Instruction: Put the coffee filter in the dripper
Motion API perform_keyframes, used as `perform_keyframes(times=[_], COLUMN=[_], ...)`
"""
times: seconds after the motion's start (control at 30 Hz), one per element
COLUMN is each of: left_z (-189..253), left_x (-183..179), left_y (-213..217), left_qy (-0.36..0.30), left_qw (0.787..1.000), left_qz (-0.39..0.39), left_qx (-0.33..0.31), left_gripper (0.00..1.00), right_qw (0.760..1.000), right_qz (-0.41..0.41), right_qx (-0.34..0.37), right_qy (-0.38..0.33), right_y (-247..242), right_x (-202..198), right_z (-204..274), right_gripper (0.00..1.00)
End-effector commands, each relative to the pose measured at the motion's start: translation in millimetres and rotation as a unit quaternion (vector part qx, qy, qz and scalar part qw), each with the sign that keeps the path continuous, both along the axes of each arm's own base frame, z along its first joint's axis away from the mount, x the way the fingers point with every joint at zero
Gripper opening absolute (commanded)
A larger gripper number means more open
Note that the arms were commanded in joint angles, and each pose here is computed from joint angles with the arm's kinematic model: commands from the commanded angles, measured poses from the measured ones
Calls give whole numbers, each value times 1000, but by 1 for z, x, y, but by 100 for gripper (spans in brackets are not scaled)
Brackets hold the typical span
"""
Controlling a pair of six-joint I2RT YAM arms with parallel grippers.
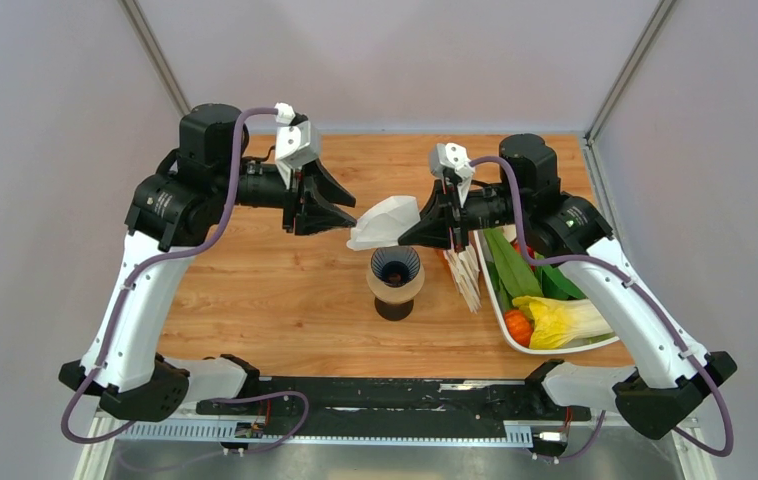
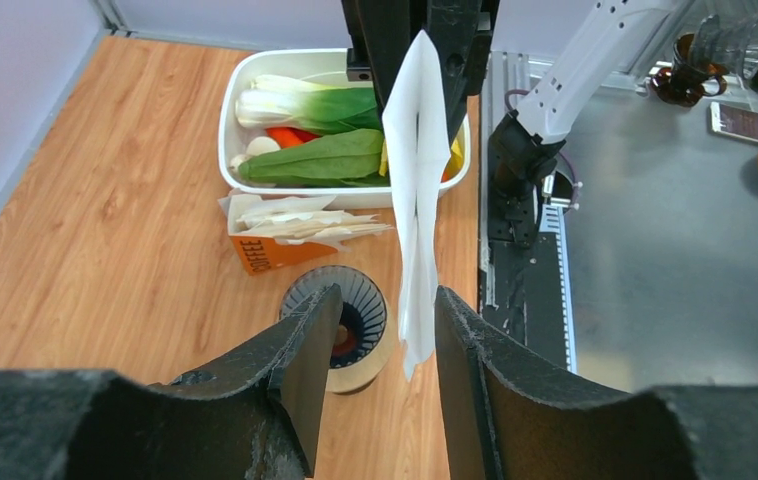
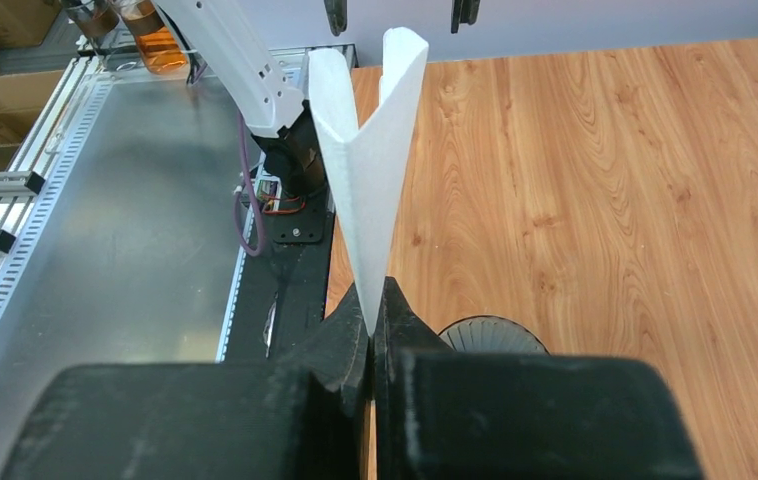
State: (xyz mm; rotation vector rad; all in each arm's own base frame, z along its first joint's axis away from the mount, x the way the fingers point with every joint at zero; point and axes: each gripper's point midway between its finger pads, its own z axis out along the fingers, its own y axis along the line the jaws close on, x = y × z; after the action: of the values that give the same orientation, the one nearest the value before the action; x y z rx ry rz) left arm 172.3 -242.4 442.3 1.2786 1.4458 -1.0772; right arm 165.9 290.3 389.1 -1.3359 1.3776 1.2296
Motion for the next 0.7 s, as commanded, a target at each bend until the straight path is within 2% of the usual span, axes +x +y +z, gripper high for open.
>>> perform_keyframes(times=[0.0, 0.37, 0.57, 0.63, 0.67], left_z=[3, -25, -36, -38, -35], left_x=[-1, 6, -9, -12, -11], left_y=[-6, -11, -22, -26, -28], left_qy=[-11, -15, 1, 14, 20], left_qw=[1000, 1000, 999, 999, 999], left_qz=[-12, -8, -40, -46, -43], left_qx=[-8, 27, 30, 21, 11], left_gripper=[48, 40, 39, 35, 28], right_qw=[999, 998, 998, 998, 998], right_qz=[21, 34, 43, 43, 41], right_qx=[21, 27, 27, 28, 28], right_qy=[-34, -36, -33, -34, -37], right_y=[2, 4, 8, 9, 10], right_x=[-7, -9, -8, -6, -4], right_z=[19, 25, 26, 27, 28], right_gripper=[1, 2, 3, 3, 5])
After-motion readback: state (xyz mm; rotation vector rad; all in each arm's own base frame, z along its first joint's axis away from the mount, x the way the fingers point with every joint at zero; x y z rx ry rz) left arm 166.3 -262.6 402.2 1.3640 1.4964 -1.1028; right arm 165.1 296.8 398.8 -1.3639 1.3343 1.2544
